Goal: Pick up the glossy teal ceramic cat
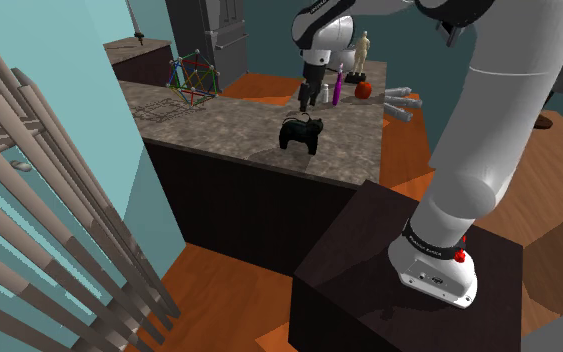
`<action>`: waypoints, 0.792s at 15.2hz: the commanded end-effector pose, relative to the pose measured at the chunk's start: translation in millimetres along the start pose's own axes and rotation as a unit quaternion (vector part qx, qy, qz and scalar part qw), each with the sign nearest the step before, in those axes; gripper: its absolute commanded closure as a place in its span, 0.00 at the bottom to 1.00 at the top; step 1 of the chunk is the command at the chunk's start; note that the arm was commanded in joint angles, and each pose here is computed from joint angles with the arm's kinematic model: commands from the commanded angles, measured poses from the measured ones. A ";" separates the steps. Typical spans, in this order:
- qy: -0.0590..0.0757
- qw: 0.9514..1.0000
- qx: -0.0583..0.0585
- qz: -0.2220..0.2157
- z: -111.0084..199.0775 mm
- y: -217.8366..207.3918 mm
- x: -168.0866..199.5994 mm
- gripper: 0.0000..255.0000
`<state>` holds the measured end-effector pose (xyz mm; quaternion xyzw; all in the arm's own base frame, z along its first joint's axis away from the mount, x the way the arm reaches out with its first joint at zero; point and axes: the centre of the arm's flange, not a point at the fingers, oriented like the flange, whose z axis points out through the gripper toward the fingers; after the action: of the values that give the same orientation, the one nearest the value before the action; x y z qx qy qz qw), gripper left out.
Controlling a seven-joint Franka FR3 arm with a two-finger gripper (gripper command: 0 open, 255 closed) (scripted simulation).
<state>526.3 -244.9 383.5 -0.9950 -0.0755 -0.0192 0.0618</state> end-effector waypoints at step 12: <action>0.011 0.998 0.039 -0.040 92.9 104.0 91.3 0.00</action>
<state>630.8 -319.2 289.7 -0.9882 -0.1132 -0.0292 0.0986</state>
